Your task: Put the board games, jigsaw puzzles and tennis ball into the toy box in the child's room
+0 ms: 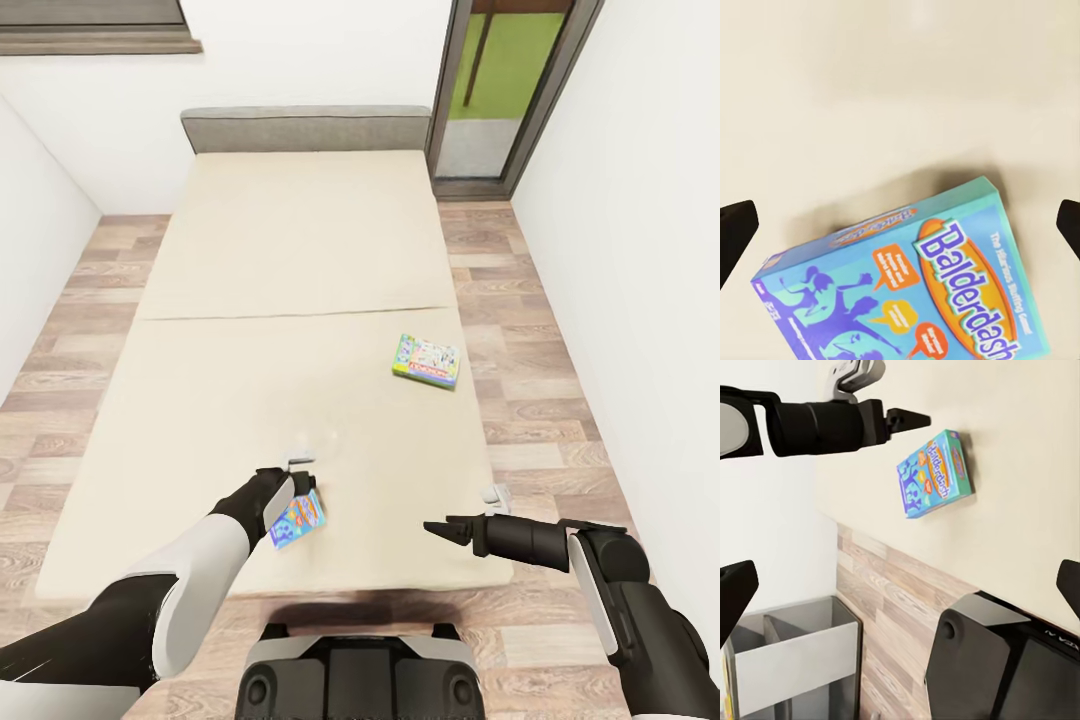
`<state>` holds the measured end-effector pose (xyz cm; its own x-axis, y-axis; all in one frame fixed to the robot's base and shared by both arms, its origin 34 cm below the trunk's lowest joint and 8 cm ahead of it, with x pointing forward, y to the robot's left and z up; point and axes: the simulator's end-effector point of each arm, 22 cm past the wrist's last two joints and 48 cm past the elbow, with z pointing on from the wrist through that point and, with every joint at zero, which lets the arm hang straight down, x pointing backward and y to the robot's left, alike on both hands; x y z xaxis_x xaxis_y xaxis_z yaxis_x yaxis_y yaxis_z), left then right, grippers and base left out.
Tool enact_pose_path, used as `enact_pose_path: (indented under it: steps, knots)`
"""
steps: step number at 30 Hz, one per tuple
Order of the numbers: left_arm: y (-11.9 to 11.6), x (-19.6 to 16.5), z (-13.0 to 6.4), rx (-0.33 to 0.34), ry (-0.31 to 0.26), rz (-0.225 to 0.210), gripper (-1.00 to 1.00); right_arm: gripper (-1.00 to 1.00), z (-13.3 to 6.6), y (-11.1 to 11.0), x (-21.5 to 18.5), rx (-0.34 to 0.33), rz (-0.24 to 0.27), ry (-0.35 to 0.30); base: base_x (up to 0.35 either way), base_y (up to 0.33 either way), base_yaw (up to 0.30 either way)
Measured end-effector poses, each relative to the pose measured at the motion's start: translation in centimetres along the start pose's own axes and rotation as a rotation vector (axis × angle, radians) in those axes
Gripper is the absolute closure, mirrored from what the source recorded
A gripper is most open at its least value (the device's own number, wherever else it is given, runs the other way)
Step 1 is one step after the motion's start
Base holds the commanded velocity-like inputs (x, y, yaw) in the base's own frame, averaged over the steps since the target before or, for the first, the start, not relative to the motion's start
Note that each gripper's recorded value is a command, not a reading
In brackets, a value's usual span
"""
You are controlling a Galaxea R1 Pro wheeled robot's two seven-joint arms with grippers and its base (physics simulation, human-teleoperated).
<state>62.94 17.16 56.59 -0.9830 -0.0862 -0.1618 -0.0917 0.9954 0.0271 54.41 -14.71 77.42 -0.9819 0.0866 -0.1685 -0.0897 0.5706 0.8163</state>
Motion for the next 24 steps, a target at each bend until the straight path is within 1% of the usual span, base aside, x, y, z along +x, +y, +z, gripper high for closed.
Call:
enact_pose_path:
  steps: [6, 24]
  knots:
    - [0.0, 0.1, 0.4, -0.001, -0.007, -0.004, -1.0, -1.0, 0.2, -0.4, 0.3, 0.002, 0.008, 0.006, 0.0, 0.0, 0.0]
    - [0.1, 1.5, 1.7, -0.002, 0.018, -0.005, -1.0, -1.0, 0.8, -1.3, 1.2, 0.004, 0.031, 0.022, 0.0, 0.0, 0.0]
